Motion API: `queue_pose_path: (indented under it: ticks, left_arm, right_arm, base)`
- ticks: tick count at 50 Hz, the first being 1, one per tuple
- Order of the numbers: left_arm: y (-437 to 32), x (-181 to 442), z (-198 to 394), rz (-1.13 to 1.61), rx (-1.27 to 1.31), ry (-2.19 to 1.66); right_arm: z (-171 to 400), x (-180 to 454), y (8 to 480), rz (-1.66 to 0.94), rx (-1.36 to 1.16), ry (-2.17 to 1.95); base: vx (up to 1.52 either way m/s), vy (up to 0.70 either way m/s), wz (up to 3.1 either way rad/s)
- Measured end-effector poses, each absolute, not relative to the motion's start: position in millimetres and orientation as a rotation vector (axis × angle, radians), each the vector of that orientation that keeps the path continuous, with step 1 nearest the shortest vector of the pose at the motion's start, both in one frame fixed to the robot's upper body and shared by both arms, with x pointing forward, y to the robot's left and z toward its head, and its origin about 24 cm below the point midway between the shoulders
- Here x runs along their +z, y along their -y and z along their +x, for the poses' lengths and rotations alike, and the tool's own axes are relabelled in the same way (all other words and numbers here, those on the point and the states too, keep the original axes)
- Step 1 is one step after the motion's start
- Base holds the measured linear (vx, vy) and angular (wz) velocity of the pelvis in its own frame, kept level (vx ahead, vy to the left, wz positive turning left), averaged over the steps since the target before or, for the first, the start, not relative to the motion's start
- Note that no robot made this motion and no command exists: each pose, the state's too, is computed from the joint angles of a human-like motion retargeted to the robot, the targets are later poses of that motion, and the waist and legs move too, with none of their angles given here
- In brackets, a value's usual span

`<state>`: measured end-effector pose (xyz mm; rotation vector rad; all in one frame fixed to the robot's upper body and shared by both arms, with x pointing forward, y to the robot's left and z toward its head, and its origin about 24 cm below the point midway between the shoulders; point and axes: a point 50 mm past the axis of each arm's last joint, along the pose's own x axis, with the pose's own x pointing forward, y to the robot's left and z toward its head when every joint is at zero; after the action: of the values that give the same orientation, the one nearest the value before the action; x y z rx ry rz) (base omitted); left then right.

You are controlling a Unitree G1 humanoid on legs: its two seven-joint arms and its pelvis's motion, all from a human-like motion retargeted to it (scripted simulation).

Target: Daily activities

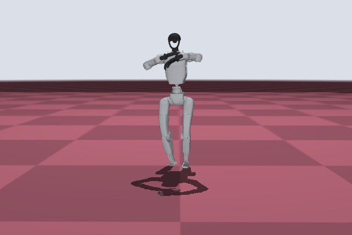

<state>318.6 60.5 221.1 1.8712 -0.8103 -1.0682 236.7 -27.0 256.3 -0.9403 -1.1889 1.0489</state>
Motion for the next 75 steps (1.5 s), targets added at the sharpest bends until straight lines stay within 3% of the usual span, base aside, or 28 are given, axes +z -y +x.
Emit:
queue_pose_path:
  ticks: [12,41,65,75]
  left_arm:
    - [-42.2,271.8,298.8,1.803,-0.955,1.057]
    - [-39.4,273.9,309.4,1.615,-0.949,0.957]
    - [-19.9,246.6,297.6,1.787,-1.114,0.912]
    - [-19.4,243.8,302.5,1.735,-1.071,0.914]
  right_arm:
    - [263.5,292.0,36.8,-0.841,0.886,1.179]
    - [275.6,281.4,36.2,-0.612,1.014,1.014]
    - [282.9,257.3,22.2,-0.650,1.216,0.814]
    - [289.3,251.1,25.3,-0.594,1.181,0.777]
  base:
    - [0.00,0.00,0.00]
    - [0.00,0.00,0.00]
    - [0.00,0.00,0.00]
    - [0.00,0.00,0.00]
